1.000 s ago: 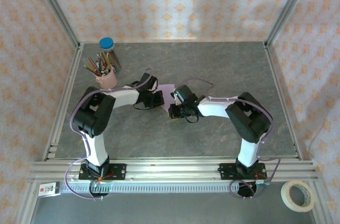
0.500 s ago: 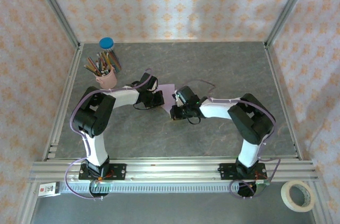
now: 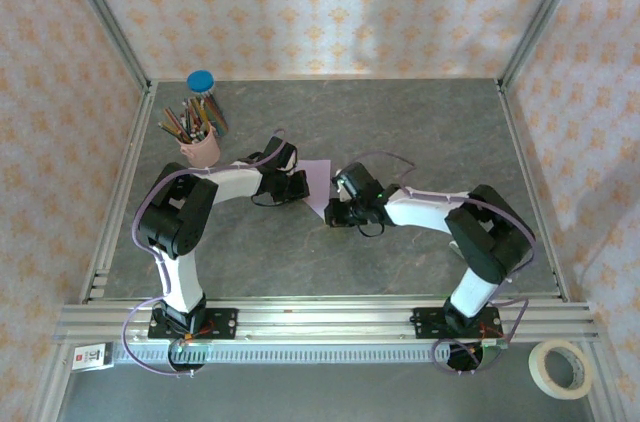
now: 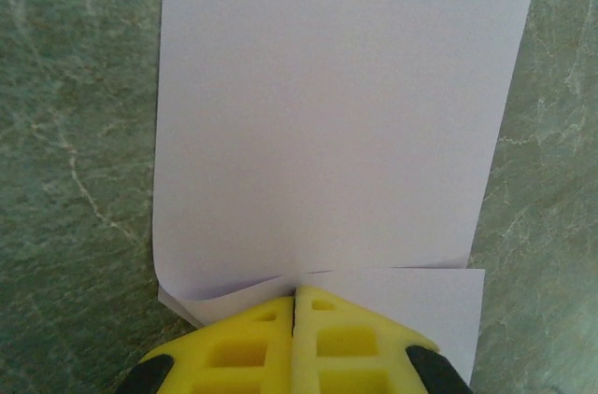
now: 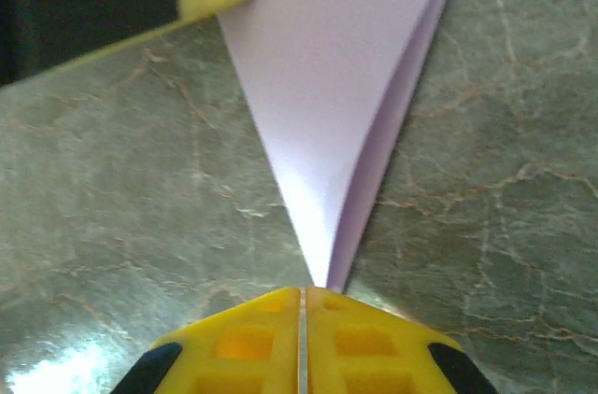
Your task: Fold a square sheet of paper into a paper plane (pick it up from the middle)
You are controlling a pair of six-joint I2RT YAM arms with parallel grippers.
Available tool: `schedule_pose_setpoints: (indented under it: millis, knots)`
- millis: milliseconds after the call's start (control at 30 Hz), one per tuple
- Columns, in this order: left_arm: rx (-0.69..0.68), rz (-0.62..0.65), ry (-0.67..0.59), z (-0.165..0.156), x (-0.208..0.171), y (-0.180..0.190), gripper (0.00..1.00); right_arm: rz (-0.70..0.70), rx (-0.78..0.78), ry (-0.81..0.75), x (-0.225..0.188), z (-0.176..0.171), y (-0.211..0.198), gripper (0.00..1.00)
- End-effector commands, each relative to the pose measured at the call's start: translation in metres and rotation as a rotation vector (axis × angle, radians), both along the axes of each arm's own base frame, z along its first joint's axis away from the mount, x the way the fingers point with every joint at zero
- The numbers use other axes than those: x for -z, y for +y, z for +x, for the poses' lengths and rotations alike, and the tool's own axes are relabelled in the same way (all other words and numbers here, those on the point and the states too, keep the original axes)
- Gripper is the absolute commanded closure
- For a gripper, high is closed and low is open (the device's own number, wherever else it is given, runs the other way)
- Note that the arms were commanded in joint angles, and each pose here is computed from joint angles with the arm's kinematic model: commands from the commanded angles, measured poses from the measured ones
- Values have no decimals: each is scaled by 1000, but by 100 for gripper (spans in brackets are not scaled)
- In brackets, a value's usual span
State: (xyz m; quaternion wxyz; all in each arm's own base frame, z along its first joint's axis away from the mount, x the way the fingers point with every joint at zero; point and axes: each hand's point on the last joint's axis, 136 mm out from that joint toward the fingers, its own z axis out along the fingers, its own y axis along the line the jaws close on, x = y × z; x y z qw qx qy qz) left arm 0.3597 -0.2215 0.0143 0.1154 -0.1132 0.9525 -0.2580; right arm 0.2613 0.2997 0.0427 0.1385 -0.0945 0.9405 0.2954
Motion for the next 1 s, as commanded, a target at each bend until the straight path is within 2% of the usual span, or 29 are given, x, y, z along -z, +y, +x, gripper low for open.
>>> schedule_pose_setpoints:
  millis: [0,500,600,767,967]
  knots:
    - [-23,203,179,-40,60,40,94,51,37,-19,-15,14,14,91]
    - [-10,143,139,-29,46,28,94,-102,93,2,22,30,4,94]
    - [8,77,79,-18,30,16,93,-128,93,20,31,26,0,95]
    - [27,-42,-94,6,-26,-3,88,-162,98,40,39,24,-4,97]
    - [25,-134,-191,-1,-49,-7,83,-166,103,53,41,22,-5,98]
